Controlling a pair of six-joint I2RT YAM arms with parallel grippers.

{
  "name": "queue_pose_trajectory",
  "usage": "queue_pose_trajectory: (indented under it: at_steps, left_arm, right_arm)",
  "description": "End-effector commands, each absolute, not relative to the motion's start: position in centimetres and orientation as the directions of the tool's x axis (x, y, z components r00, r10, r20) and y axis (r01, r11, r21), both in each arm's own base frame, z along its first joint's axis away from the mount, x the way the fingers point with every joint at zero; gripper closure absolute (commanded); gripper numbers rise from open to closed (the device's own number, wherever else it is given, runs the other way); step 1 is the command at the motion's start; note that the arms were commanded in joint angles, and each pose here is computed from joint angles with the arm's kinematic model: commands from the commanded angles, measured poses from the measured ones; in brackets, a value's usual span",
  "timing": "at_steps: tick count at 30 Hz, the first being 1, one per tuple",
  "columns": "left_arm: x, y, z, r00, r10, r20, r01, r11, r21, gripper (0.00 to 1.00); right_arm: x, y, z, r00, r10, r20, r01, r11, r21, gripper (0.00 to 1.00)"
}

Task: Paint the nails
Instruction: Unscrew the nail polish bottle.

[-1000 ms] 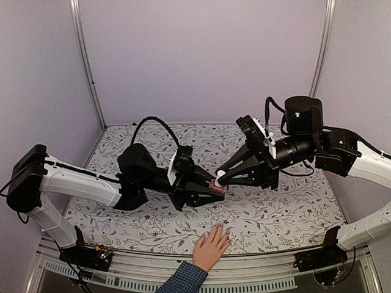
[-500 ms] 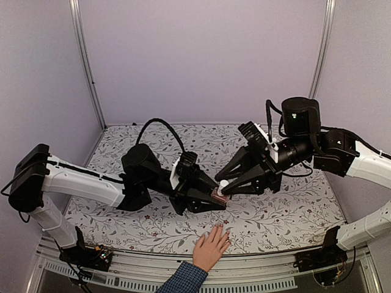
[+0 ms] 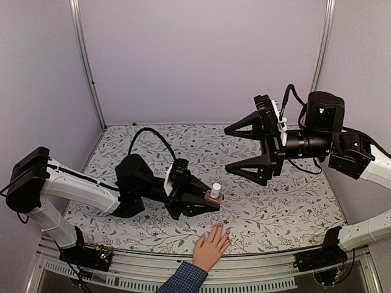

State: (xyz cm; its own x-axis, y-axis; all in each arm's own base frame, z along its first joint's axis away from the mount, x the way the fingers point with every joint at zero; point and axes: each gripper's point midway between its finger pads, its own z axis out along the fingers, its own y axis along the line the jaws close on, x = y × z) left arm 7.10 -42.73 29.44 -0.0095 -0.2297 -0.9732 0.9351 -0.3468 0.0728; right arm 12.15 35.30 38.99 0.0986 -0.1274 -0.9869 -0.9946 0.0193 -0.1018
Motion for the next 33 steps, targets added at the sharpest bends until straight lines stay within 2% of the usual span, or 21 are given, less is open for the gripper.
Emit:
queue_pose_trajectory:
  at_steps: [1, 3, 6, 17, 25, 33]
  left_arm:
    - [10.3, -42.1, 30.8, 0.036, -0.287, -0.957, 0.982, -0.168, 0.087, 1.00]
    - [11.7, -42.0, 30.7, 0.037, -0.285, -0.958, 0.993, -0.093, 0.066, 1.00]
    - [13.5, -42.0, 30.5, 0.042, -0.278, -0.960, 0.999, 0.006, 0.042, 1.00]
    - [21.3, -42.2, 28.0, 0.042, -0.167, -0.985, 0.911, 0.412, -0.031, 1.00]
    - [23.3, -42.2, 27.5, 0.050, -0.162, -0.986, 0.863, 0.504, -0.039, 1.00]
    - [23.8, -42.3, 27.4, 0.064, -0.177, -0.982, 0.845, 0.533, -0.041, 1.00]
  right_arm:
    - [17.5, 33.6, 40.8, 0.054, -0.078, -0.996, -0.932, 0.353, -0.078, 0.01]
    - [19.0, 33.1, 40.5, 0.018, -0.092, -0.996, -0.896, 0.440, -0.057, 0.01]
    - [20.2, 33.1, 39.5, -0.025, -0.124, -0.992, -0.870, 0.492, -0.040, 0.01]
    - [21.2, 33.5, 38.2, -0.093, -0.095, -0.991, -0.849, 0.527, 0.029, 0.01]
    - [22.9, 34.3, 36.7, -0.225, -0.107, -0.968, -0.796, 0.593, 0.120, 0.01]
    - [24.0, 35.0, 35.6, -0.323, -0.064, -0.944, -0.747, 0.630, 0.213, 0.15]
